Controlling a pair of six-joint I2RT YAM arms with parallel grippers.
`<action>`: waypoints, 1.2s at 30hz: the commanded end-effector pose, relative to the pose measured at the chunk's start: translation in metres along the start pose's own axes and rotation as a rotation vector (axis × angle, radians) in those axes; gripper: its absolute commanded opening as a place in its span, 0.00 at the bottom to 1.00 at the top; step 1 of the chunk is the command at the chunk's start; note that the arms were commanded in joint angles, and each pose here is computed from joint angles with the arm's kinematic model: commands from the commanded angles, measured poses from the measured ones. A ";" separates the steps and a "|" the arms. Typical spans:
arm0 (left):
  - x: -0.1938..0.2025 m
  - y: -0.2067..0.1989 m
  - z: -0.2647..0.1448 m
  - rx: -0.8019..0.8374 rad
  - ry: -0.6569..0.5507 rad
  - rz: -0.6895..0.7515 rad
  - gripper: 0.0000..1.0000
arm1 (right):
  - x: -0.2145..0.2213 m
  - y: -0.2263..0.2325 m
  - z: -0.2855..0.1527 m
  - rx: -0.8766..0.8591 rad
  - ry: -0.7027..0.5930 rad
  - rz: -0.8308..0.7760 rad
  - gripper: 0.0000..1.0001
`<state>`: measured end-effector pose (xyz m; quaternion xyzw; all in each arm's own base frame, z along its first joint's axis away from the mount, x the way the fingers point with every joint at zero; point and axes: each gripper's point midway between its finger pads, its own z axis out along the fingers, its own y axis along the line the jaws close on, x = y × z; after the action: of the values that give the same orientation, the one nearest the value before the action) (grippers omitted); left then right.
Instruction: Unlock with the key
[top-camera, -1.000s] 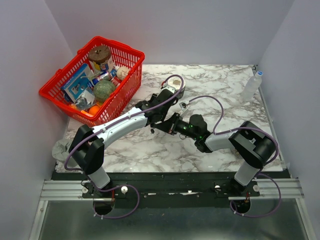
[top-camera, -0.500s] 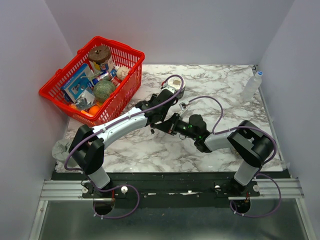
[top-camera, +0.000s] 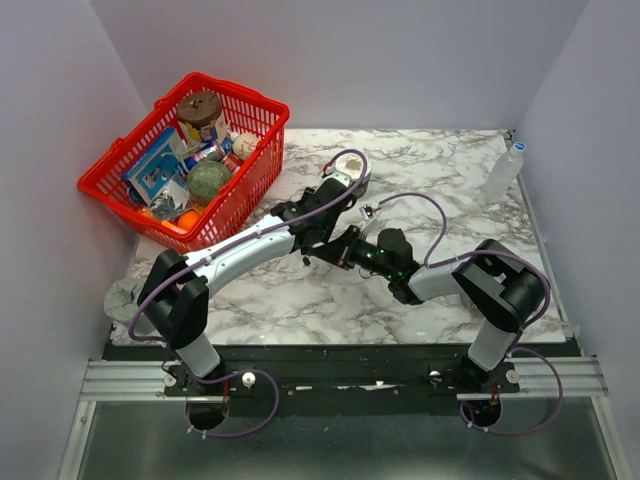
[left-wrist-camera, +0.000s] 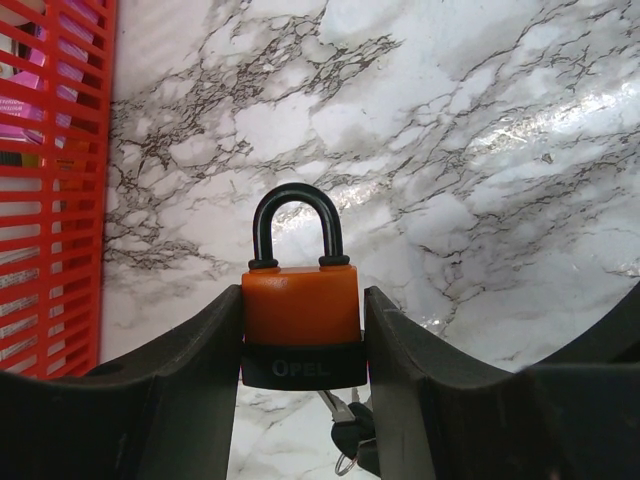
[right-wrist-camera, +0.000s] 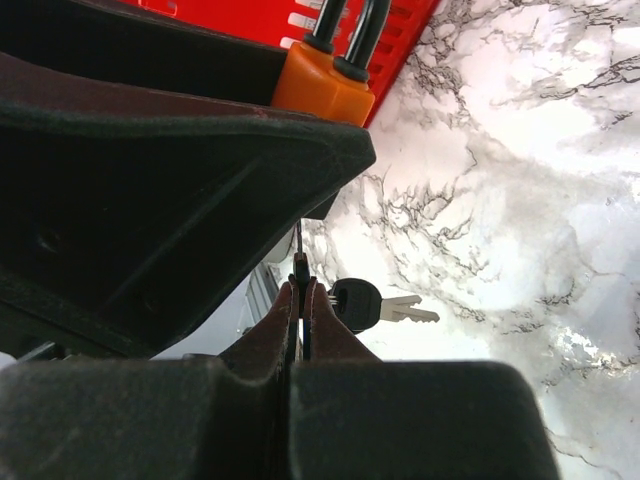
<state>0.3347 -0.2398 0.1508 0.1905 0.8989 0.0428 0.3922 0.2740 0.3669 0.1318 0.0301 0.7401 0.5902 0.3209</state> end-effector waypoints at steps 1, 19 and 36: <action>-0.013 0.003 -0.011 0.014 -0.051 -0.033 0.00 | -0.017 -0.005 0.007 0.009 -0.064 -0.001 0.01; -0.010 0.000 -0.007 0.020 -0.035 -0.027 0.00 | -0.033 0.007 0.003 -0.040 -0.126 -0.045 0.01; -0.009 -0.003 -0.007 0.037 -0.031 -0.039 0.00 | -0.056 0.016 0.013 -0.071 -0.229 -0.070 0.01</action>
<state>0.3408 -0.2441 0.1548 0.1821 0.8953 0.0320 0.4052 0.2854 0.3641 0.1385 0.0349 0.7240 0.5962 0.3451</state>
